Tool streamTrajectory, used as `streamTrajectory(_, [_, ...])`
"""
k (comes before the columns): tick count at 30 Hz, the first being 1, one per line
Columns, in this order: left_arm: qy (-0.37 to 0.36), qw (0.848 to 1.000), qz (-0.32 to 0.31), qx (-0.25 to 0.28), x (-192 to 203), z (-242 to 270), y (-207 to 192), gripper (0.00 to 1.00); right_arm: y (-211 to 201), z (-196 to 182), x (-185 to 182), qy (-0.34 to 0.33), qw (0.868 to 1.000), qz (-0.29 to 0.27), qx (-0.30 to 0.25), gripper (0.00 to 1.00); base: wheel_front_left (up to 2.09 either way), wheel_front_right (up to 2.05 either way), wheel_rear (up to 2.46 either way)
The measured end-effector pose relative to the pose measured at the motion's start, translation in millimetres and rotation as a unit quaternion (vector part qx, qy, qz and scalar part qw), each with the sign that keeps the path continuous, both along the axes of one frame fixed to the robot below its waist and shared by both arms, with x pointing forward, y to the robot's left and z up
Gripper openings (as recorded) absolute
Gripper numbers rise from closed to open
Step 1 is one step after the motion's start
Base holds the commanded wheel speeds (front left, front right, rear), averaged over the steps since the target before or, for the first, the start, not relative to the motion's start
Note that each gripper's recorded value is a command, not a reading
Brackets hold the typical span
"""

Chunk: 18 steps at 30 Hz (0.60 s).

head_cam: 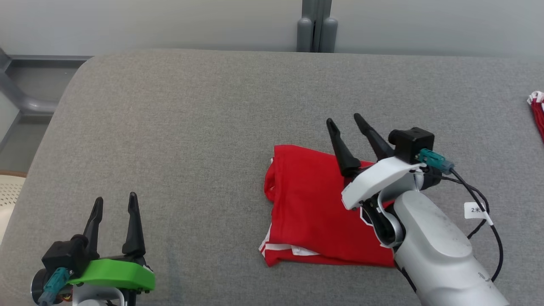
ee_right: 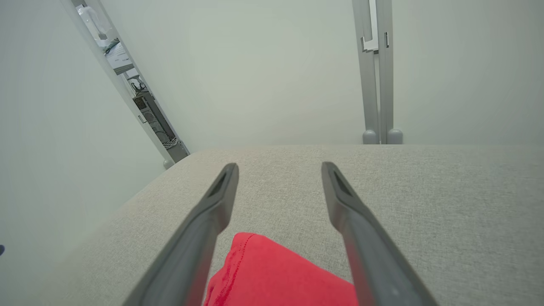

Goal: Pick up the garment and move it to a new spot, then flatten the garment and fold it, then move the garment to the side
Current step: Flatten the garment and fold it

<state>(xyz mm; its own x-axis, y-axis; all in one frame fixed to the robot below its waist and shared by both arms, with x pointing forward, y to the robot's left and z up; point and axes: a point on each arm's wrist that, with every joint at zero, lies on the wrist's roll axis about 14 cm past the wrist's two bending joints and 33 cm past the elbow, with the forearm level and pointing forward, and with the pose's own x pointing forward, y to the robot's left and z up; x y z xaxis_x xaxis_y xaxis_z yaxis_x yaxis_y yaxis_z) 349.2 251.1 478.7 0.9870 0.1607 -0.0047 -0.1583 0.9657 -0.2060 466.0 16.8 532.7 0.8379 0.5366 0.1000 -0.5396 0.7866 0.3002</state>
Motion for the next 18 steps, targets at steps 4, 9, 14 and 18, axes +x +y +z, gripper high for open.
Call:
streamTrajectory(4, [-0.006, 1.000, -0.005, 0.002, 0.5, 3.4, -3.2, 1.00, -34.1, 7.4, 1.5, -0.024, 0.999, -0.047, -0.009, 1.00, 0.00, 0.00, 0.00])
streamTrajectory(9, [-0.007, 1.000, -0.014, 0.005, 1.4, 4.2, -8.1, 1.00, -73.9, 9.8, -5.5, -0.044, 0.994, -0.095, -0.024, 1.00, 0.00, 0.00, 0.00])
streamTrajectory(14, [-0.011, 1.000, -0.025, 0.009, 5.2, 6.5, -14.1, 1.00, -101.4, 1.8, -23.5, -0.047, 0.990, -0.123, -0.045, 1.00, 0.00, 0.00, 0.00])
streamTrajectory(18, [-0.012, 0.999, -0.032, 0.012, 6.8, 7.6, -17.8, 1.00, -118.0, -3.2, -39.2, -0.045, 0.988, -0.140, -0.051, 1.00, 0.00, 0.00, 0.00])
